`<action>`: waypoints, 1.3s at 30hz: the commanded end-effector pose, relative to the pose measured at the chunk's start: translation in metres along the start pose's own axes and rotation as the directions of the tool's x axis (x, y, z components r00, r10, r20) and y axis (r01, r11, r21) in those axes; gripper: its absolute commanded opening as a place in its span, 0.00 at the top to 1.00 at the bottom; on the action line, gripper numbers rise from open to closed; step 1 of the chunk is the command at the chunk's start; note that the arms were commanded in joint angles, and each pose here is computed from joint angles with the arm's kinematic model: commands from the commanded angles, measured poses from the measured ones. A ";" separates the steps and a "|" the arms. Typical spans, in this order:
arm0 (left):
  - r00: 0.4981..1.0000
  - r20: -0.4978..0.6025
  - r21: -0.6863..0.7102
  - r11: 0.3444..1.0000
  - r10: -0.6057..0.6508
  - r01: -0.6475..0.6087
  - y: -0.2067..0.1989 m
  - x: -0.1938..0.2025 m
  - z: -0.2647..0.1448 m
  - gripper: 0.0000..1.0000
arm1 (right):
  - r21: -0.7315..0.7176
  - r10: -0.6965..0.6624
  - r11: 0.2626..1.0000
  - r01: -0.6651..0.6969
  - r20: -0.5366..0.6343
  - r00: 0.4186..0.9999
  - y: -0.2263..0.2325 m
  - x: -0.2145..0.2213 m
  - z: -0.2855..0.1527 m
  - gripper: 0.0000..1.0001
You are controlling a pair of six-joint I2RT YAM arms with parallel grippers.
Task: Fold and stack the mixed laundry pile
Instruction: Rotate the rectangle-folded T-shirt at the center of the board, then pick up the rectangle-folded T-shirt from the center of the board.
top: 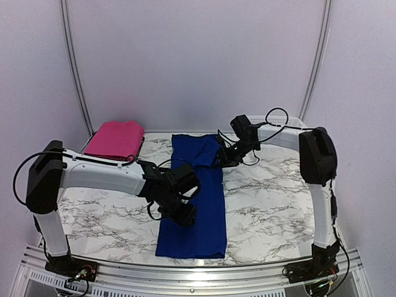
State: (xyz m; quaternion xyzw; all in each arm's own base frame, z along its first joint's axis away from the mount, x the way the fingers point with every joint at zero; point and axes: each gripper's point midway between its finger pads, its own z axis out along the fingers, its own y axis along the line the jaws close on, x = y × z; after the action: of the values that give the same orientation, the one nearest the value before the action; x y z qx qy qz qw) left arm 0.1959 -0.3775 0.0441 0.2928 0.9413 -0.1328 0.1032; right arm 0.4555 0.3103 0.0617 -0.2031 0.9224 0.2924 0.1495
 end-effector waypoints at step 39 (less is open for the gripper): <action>0.837 0.023 0.365 0.784 -0.547 0.502 0.018 0.140 -0.031 0.57 | -0.176 0.363 0.898 -0.404 -0.228 0.904 0.151 0.314 -0.046 0.50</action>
State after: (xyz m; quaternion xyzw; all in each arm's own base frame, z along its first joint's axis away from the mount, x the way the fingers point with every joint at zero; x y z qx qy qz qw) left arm 0.0996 -0.2699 0.0308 0.0176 0.9451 -0.3165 0.0789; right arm 0.1016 0.2898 0.0442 -0.0600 0.9208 0.3840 -0.0333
